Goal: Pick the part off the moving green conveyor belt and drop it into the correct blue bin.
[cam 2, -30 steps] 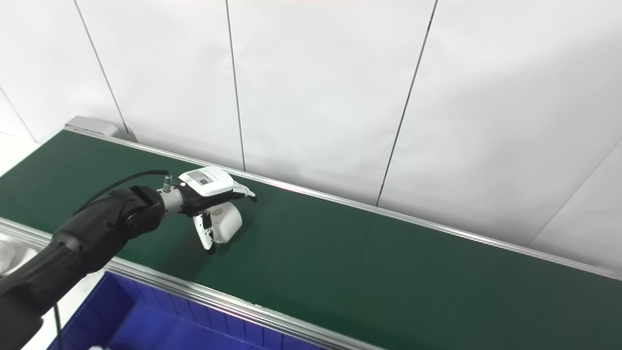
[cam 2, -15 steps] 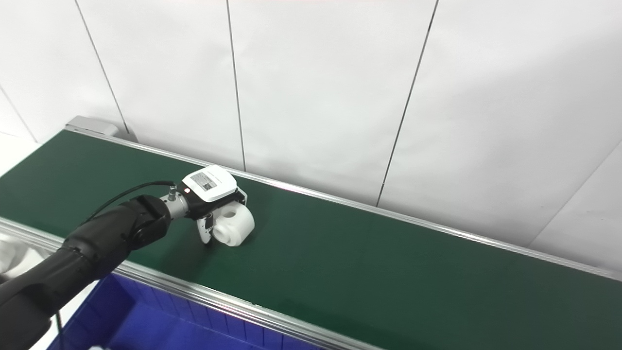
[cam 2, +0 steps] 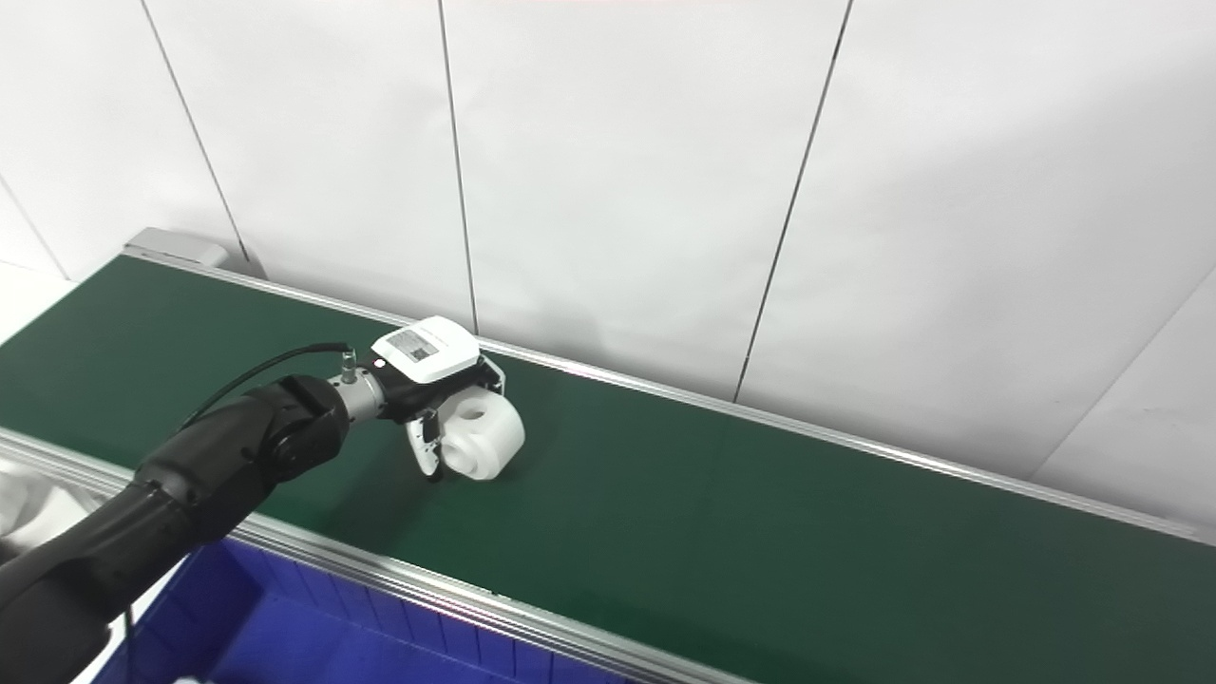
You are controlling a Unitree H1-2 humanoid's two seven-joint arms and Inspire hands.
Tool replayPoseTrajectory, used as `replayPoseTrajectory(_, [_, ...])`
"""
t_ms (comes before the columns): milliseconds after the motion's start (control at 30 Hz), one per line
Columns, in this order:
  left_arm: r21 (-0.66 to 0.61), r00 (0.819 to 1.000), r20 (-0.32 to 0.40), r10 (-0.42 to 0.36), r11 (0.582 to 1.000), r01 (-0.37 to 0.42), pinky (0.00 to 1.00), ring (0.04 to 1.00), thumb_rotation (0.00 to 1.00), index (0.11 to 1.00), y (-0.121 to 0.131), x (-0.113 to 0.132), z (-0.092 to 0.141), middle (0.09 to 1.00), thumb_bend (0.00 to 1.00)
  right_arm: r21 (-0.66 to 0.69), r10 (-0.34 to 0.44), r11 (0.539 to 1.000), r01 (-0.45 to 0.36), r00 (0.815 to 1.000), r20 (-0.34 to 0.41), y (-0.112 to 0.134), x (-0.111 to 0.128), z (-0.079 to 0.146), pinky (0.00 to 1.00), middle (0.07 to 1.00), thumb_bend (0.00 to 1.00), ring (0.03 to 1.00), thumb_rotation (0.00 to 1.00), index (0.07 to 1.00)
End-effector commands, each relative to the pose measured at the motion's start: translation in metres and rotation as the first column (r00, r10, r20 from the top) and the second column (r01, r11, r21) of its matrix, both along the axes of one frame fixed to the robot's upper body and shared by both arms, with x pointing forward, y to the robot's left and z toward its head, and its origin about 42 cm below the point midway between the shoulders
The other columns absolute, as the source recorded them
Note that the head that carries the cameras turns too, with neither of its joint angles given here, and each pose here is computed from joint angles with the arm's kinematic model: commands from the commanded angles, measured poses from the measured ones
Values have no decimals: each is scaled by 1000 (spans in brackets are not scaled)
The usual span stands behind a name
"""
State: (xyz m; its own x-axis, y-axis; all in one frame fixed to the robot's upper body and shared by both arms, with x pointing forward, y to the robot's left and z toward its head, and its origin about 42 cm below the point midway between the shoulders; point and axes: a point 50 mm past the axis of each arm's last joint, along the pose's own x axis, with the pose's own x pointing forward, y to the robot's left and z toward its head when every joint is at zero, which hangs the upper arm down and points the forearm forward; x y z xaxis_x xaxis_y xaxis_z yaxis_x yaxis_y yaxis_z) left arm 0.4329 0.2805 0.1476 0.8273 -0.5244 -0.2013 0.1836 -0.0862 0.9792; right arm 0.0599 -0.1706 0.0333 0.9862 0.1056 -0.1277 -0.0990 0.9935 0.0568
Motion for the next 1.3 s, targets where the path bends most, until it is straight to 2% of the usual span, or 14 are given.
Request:
replayPoseTrajectory(0, [-49, 995, 98, -3, 999, 8, 366, 421, 0, 504, 10, 7, 38, 455, 521, 5, -3, 1000, 2, 997, 82, 5, 2, 12, 997, 1000, 836, 962, 927, 1000])
replayPoseTrajectory(100, [-122, 994, 111, -6, 992, 20, 357, 406, 0, 515, 13, -12, 59, 474, 504, 10, -3, 1000, 2, 996, 91, 5, 3, 14, 992, 1000, 826, 962, 927, 1000])
replayPoseTrajectory(267, [-177, 994, 107, -28, 983, 47, 365, 417, 0, 514, 19, -58, 85, 488, 502, 37, 1, 999, -6, 993, 120, 3, 6, 23, 1000, 1000, 796, 975, 911, 1000])
replayPoseTrajectory(500, [-193, 998, 53, -21, 981, 31, 371, 401, 0, 531, 26, -134, 88, 475, 500, 54, 6, 998, -13, 991, 133, -2, 11, 43, 1000, 1000, 795, 997, 897, 1000])
replayPoseTrajectory(633, [-185, 1000, 6, 10, 983, -9, 365, 406, 0, 526, 26, -159, 79, 479, 501, 70, -7, 998, -4, 989, 145, -14, 17, 49, 1000, 1000, 779, 974, 826, 1000])
replayPoseTrajectory(833, [-143, 999, -52, 5, 990, -12, 366, 433, 0, 481, 28, -178, 61, 507, 502, 78, -10, 997, -1, 990, 144, -24, 25, 56, 977, 995, 767, 953, 764, 1000])
replayPoseTrajectory(900, [-136, 997, -80, 10, 990, -21, 322, 400, 0, 507, 28, -185, 54, 510, 500, 82, -15, 997, 3, 989, 145, -26, 26, 56, 956, 990, 760, 942, 744, 1000])
replayPoseTrajectory(967, [-126, 994, -106, 20, 991, -34, 320, 402, 0, 511, 28, -192, 46, 507, 500, 86, -19, 996, 7, 989, 146, -27, 26, 55, 946, 987, 761, 935, 727, 1000])
replayPoseTrajectory(1000, [-117, 993, -119, 25, 992, -39, 279, 368, 0, 533, 28, -196, 41, 480, 497, 89, -22, 996, 9, 989, 145, -28, 26, 55, 938, 986, 760, 928, 712, 1000])
replayPoseTrajectory(1067, [-100, 991, -131, 26, 994, -40, 275, 363, 0, 536, 29, -203, 29, 484, 496, 89, -23, 996, 10, 989, 143, -28, 25, 54, 932, 983, 759, 924, 705, 998])
replayPoseTrajectory(1100, [-95, 990, -136, 29, 995, -42, 335, 385, 0, 524, 30, -205, 22, 494, 499, 87, -24, 996, 11, 989, 143, -28, 24, 55, 928, 982, 753, 919, 692, 996])
replayPoseTrajectory(1167, [-92, 989, -142, 38, 994, -51, 392, 412, 0, 506, 31, -210, 11, 502, 501, 87, -25, 996, 13, 989, 143, -27, 23, 54, 921, 979, 756, 914, 681, 993])
replayPoseTrajectory(1267, [-95, 988, -147, 52, 993, -66, 406, 412, 0, 516, 32, -213, -2, 487, 501, 80, -23, 997, 12, 989, 145, -27, 22, 53, 923, 978, 763, 915, 676, 991])
